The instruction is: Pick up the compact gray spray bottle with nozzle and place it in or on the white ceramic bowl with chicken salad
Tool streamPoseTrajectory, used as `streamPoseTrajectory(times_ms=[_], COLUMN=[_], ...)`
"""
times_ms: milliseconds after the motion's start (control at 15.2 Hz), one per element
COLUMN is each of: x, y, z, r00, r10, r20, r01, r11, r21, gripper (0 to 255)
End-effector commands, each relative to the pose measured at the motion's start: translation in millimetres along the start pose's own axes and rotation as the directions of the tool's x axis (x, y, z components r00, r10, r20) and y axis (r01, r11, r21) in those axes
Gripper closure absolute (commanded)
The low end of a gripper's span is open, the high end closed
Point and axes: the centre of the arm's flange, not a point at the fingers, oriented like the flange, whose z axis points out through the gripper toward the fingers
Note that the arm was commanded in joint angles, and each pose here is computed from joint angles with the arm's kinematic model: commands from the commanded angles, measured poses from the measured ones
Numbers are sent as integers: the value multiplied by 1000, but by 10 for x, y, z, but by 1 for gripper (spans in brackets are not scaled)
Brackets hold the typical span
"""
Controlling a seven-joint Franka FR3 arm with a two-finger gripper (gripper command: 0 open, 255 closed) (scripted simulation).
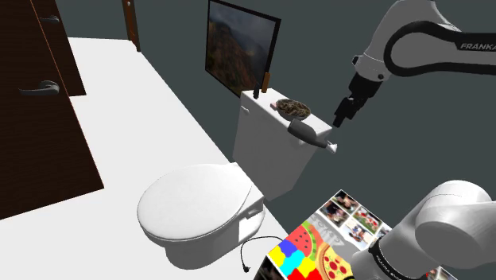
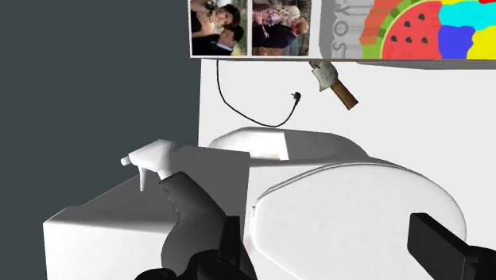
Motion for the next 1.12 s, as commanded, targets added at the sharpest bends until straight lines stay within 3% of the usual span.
streamPoseTrajectory(times_ms=[0, 924, 1056], x=[32, 538, 566], y=[177, 1233, 1256], z=[229, 1680, 1774], r00=[999, 973, 971], r10=[-24, -169, -172], r20=[-22, -160, -164], r01=[24, 180, 185], r11=[1000, 982, 981], r21=[9, 61, 63], gripper=[0, 0, 0])
